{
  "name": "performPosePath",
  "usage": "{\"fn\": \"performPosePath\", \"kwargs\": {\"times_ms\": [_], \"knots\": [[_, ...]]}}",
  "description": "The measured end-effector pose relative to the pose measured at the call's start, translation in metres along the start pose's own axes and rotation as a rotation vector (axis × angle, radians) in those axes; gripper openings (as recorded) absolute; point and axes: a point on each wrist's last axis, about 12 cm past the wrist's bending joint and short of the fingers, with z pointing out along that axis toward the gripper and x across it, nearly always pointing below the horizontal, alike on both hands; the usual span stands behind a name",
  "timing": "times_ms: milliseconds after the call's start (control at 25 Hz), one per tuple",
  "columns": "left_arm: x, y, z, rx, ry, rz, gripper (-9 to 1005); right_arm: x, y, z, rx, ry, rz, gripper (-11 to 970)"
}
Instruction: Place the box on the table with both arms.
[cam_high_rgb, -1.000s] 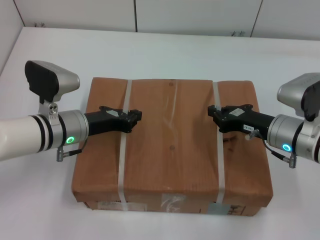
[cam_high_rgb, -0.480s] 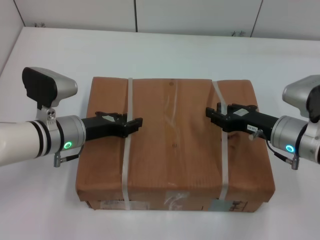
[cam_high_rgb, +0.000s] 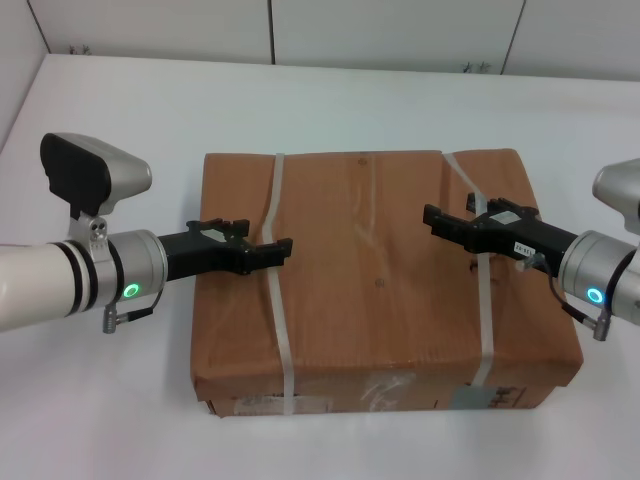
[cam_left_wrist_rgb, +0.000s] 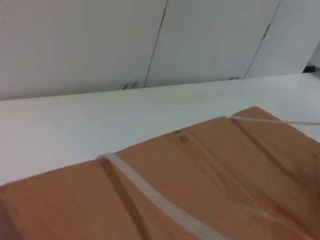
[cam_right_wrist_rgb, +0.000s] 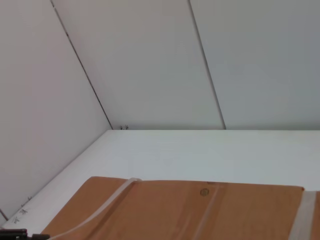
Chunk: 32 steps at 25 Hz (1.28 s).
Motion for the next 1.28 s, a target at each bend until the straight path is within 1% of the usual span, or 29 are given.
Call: {"fn": "performPosePath", "kwargs": {"times_ms": [120,200,360,520,640,840,1040,1200,1280], "knots": [[0.000,0.000,-0.001,0.003,-0.001,0.002,744,0.002,-0.001,-0.002,0.007,0.002,0.007,837],[0.000,0.000,-0.001,0.005,-0.004,0.004,808,0.003,-0.002,-0.002,0.010,0.001,0.012,844],[-0.002,0.000,-0.001,0.004,-0.010,0.006,808,0.004,-0.002,-0.003,0.015,0.005,0.015,857],[-0.002,0.000,-0.001,0.006,-0.012,0.005,808,0.007,-0.007,-0.002,0.064,0.037,0.035,857],[-0.003,-0.003,0.000,0.024,-0.019,0.005,808,0.009,-0.011,-0.001,0.105,0.066,0.044,856],[-0.006,-0.004,-0.003,0.059,-0.058,-0.011,809,0.013,-0.014,-0.004,0.118,0.067,0.062,856],[-0.005,-0.006,-0.008,0.084,-0.090,-0.011,809,0.014,-0.017,-0.012,0.112,0.014,0.088,856],[-0.009,-0.008,-0.013,0.123,-0.126,0.020,809,0.014,-0.025,-0.030,0.106,-0.080,0.075,855],[-0.011,-0.009,-0.019,0.155,-0.155,0.037,809,0.013,-0.027,-0.039,0.095,-0.133,0.055,855]]}}
